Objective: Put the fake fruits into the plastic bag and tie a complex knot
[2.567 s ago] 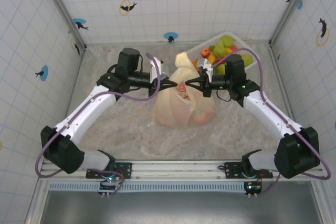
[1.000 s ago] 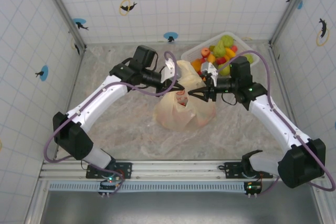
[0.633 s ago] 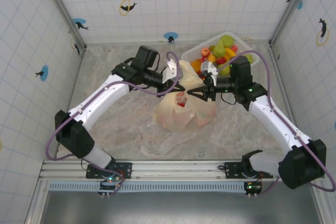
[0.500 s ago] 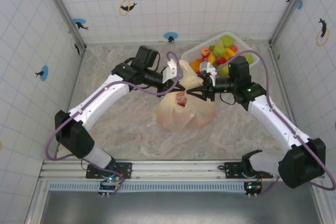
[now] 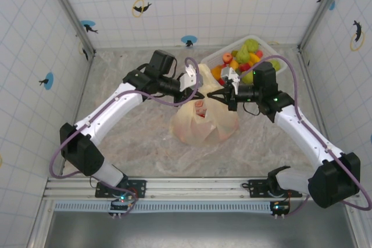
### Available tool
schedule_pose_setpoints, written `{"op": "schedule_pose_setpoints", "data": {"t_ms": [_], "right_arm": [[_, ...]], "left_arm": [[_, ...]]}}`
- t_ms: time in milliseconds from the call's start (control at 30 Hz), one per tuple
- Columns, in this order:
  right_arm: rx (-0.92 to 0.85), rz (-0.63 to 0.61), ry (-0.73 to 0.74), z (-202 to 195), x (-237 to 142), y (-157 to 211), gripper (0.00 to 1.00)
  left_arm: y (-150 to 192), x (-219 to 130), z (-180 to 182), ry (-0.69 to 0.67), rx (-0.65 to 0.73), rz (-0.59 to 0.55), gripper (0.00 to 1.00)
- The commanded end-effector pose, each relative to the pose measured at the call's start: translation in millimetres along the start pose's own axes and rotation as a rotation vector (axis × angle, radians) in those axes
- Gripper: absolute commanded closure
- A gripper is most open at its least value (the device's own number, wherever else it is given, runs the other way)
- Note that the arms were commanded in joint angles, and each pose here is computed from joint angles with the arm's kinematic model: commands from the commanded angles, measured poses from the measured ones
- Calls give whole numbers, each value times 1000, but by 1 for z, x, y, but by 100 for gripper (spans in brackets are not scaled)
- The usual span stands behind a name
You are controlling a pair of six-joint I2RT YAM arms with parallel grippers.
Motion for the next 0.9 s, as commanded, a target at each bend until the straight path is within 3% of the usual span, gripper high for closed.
{"op": "schedule_pose_setpoints", "data": {"t_ms": [0,133,233,300,600,700,867], "right_arm": [[-53,-29,8,2,-3,-15,100],[-59,-34,11,2,-3,-18,100],[-65,-39,4,3,-3,-19,100],[-67,-41,1,4,-2,-19,100],[-75,-50,-9,9,-1,-22,100],[-79,-53,-8,9,-1,-22,100],[-74,-50,-10,9,0,-20,100]], "left_arm": [[-10,-15,2,-53,17,-41,82],[-8,-20,-2,-46,9,-60,60],[-5,-18,-5,-29,12,-79,35],[-4,-15,-1,-35,5,-83,28],[-7,-4,16,-44,0,-93,25],[-11,-3,12,-11,18,-125,29],[-20,-6,2,44,49,-181,44]]}}
Point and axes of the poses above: each hand's point on the last joint's axis, 136 mm out from that joint toward the fingers, its own x axis out along the fingers, its own z axis along the line the jaws close on, y = z × x, the point moved 3 cm from there along -x, back along the fingers, and after that the axes turned 4 degrees about -x, right-handed, at the moved point
